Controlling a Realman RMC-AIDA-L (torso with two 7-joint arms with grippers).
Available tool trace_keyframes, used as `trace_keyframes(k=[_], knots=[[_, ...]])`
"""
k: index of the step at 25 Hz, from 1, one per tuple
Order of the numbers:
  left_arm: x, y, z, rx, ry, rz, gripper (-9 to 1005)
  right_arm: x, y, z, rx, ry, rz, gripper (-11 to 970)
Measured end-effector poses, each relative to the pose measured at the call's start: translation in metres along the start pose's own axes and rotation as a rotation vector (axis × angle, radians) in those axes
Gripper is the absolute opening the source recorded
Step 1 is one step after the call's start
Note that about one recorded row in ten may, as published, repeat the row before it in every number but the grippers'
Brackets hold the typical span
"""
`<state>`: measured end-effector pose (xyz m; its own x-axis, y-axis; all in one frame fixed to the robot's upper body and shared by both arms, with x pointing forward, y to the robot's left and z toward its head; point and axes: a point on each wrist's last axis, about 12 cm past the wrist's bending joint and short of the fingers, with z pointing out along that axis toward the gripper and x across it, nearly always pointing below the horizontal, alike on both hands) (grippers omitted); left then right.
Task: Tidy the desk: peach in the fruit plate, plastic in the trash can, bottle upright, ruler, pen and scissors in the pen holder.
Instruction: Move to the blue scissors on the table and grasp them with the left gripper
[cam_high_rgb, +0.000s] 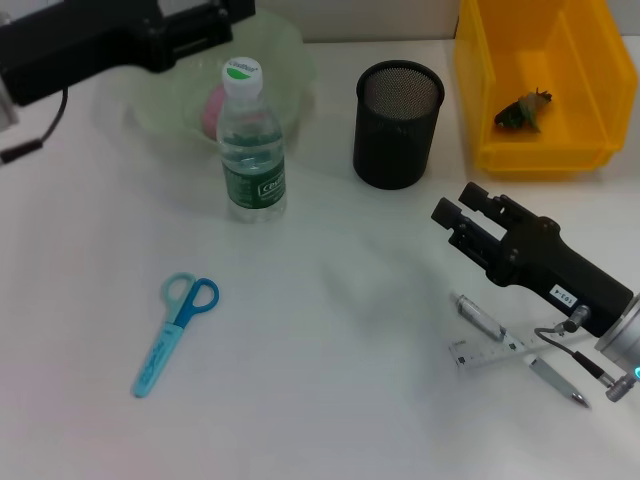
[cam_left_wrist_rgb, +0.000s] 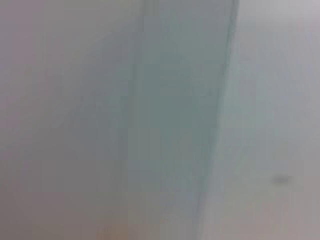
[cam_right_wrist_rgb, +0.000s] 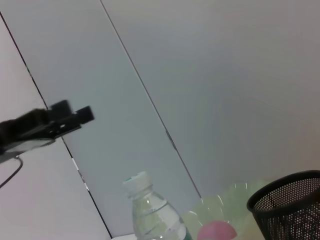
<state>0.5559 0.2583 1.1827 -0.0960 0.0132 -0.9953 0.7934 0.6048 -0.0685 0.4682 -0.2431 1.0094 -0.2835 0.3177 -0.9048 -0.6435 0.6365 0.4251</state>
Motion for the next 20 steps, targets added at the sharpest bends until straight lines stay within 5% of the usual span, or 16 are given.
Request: trace_keyframes(k=[1, 3, 8, 14, 20], knots=[[0.000, 0.000, 0.000, 0.000, 0.000, 0.000, 787, 0.000, 0.000, 0.000, -0.001, -0.001, -0.001, 574], [0.019, -0.003, -0.019, 0.199, -0.108, -0.105, 787, -0.001, 0.000, 0.000, -0.002, -0.002, -0.002, 574], [0.040, -0.014, -0.036, 0.358, -0.128, -0.074, 788, -0.002, -0.001, 0.002, -0.008, -0.005, -0.009, 575], [0.066, -0.024, -0.041, 0.424, 0.042, -0.047, 789, -0.006, -0.001, 0.005, -0.036, -0.002, -0.026, 575], [0.071, -0.023, -0.046, 0.387, 0.040, -0.063, 790, -0.014, 0.000, 0.005, -0.073, -0.034, -0.052, 575]])
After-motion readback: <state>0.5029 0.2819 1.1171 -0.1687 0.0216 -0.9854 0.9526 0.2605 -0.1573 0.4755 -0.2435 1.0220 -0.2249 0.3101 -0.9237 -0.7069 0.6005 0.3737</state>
